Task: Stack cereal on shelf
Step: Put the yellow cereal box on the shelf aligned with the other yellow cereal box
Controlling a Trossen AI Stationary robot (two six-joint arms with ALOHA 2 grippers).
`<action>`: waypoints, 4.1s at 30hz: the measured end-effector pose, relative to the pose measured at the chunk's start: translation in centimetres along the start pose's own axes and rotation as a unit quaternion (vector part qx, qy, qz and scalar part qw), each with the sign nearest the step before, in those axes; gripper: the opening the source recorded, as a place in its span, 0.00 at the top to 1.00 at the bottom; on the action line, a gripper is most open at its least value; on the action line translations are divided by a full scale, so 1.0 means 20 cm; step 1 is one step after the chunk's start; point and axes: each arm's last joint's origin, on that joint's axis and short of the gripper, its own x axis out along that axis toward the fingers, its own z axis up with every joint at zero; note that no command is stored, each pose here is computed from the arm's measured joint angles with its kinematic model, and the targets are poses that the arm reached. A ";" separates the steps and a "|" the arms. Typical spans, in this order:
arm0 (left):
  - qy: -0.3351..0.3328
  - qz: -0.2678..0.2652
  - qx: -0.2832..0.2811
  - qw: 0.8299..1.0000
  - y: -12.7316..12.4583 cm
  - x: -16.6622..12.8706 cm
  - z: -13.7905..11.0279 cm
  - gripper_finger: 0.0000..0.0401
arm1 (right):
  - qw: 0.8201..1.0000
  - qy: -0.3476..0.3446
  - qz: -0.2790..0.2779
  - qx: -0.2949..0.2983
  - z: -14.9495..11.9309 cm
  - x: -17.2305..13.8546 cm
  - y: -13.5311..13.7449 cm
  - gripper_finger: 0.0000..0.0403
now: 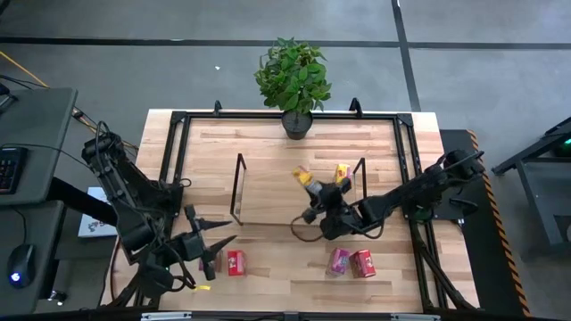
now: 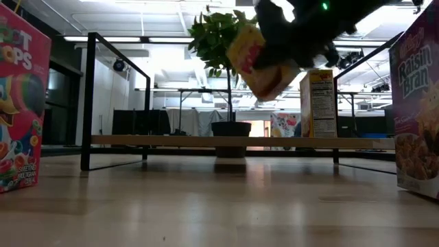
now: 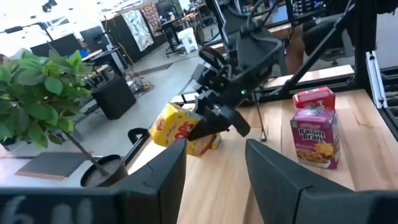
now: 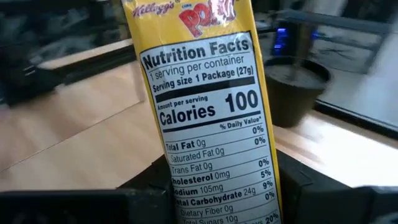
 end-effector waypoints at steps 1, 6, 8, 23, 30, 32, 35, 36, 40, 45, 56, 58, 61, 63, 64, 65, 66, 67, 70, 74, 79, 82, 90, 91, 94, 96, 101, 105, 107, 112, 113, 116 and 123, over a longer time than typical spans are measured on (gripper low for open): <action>0.000 0.001 0.000 1.000 0.00 0.00 0.00 0.61 | 1.000 -0.002 -0.008 0.010 -0.02 0.01 -0.01 0.65; -0.002 0.000 0.010 1.000 0.00 0.00 0.01 0.61 | 0.999 0.006 -0.009 0.047 -0.07 0.04 -0.03 0.65; -0.002 0.000 0.011 1.000 0.00 0.00 0.01 0.61 | 0.999 0.006 -0.008 0.044 -0.07 0.05 -0.02 0.65; 0.000 -0.009 0.008 1.000 0.00 0.00 0.01 0.61 | 0.997 0.026 0.065 0.014 0.02 -0.11 0.13 0.65; 0.001 -0.013 0.008 1.000 -0.01 0.00 0.01 0.61 | 0.996 0.051 0.073 0.031 -0.11 -0.21 0.22 0.65; 0.001 -0.013 0.008 1.000 -0.01 0.00 0.01 0.61 | 0.996 0.051 0.067 0.017 -0.14 -0.20 0.26 0.65; 0.001 -0.013 0.008 1.000 -0.01 0.00 0.01 0.61 | 0.998 0.049 0.049 -0.003 -0.17 -0.17 0.33 0.65; 0.001 -0.013 0.008 1.000 -0.01 0.00 0.01 0.61 | 0.998 0.045 0.038 -0.009 -0.17 -0.16 0.34 0.65; 0.002 -0.014 0.008 1.000 -0.01 0.00 0.01 0.61 | 0.999 0.018 -0.019 -0.037 -0.20 -0.12 0.37 0.65; 0.002 -0.014 0.007 1.000 -0.01 0.00 0.01 0.61 | 0.998 -0.020 -0.066 0.001 -0.24 -0.11 0.33 0.65; 0.002 -0.014 0.004 1.000 -0.01 0.00 0.01 0.61 | 0.990 -0.034 -0.106 0.085 -0.33 0.00 0.19 0.65; 0.002 -0.014 0.007 1.000 -0.01 0.00 0.01 0.61 | 0.989 -0.035 -0.112 0.087 -0.33 0.02 0.18 0.65; 0.002 -0.013 0.007 1.000 -0.01 0.00 0.01 0.61 | 0.989 -0.034 -0.119 0.085 -0.33 0.04 0.17 0.65; 0.002 -0.013 0.007 1.000 -0.01 0.00 0.01 0.61 | 0.988 -0.033 -0.123 0.085 -0.33 0.05 0.16 0.65; 0.002 -0.013 0.007 1.000 -0.01 0.00 0.01 0.61 | 0.988 -0.030 -0.124 0.081 -0.33 0.05 0.16 0.65; 0.001 -0.014 0.007 1.000 -0.01 0.00 0.01 0.61 | 0.989 -0.025 -0.126 0.076 -0.33 0.06 0.16 0.65; 0.002 -0.013 0.007 1.000 -0.01 0.00 0.01 0.61 | 0.989 -0.018 -0.128 0.071 -0.33 0.06 0.16 0.65; 0.001 -0.013 0.007 1.000 -0.01 0.00 0.01 0.61 | 0.989 -0.010 -0.130 0.068 -0.33 0.07 0.15 0.65; 0.002 -0.013 0.007 1.000 -0.01 0.00 0.01 0.61 | 0.989 0.011 -0.136 0.065 -0.32 0.09 0.15 0.63; 0.002 -0.013 0.007 1.000 -0.01 0.00 0.01 0.61 | 0.988 0.033 -0.140 0.048 -0.32 0.10 0.14 0.59; 0.002 -0.013 0.007 1.000 -0.01 0.00 0.01 0.61 | 0.988 0.034 -0.142 0.050 -0.32 0.10 0.14 0.58; 0.002 -0.013 0.007 1.000 -0.01 0.00 0.01 0.61 | 0.988 0.033 -0.140 0.049 -0.33 0.10 0.14 0.58; 0.002 -0.013 0.007 1.000 -0.01 0.00 0.01 0.61 | 0.990 0.039 -0.129 0.033 -0.34 0.06 0.15 0.57; 0.002 -0.013 0.007 1.000 -0.01 0.00 0.01 0.61 | 0.991 0.041 -0.128 0.031 -0.35 0.05 0.15 0.57; 0.002 -0.013 0.007 1.000 -0.01 0.00 0.01 0.61 | 0.991 0.044 -0.124 0.028 -0.35 0.04 0.16 0.57; 0.002 -0.013 0.007 1.000 -0.01 0.00 0.01 0.61 | 0.991 0.044 -0.123 0.027 -0.35 0.03 0.16 0.57; 0.002 -0.013 0.007 1.000 -0.01 0.00 0.01 0.61 | 0.991 0.041 -0.122 0.027 -0.36 0.03 0.16 0.57; 0.002 -0.013 0.007 1.000 -0.01 0.00 0.01 0.61 | 0.991 0.044 -0.123 0.027 -0.36 0.03 0.16 0.50; 0.002 -0.013 0.007 1.000 -0.01 0.00 0.01 0.61 | 0.991 0.050 -0.123 0.027 -0.36 0.03 0.16 0.44; 0.002 -0.013 0.007 1.000 -0.01 0.00 0.01 0.61 | 0.989 0.079 -0.126 0.018 -0.37 0.03 0.15 0.30; 0.002 -0.013 0.007 1.000 -0.01 0.00 0.01 0.61 | 0.988 0.086 -0.128 0.010 -0.37 0.02 0.15 0.28; 0.001 -0.014 0.007 1.000 -0.01 0.00 0.01 0.61 | 0.986 0.106 -0.129 -0.016 -0.38 0.01 0.14 0.26; 0.002 -0.013 0.007 1.000 -0.01 0.00 0.01 0.61 | 0.986 0.114 -0.114 -0.042 -0.37 -0.09 0.14 0.25</action>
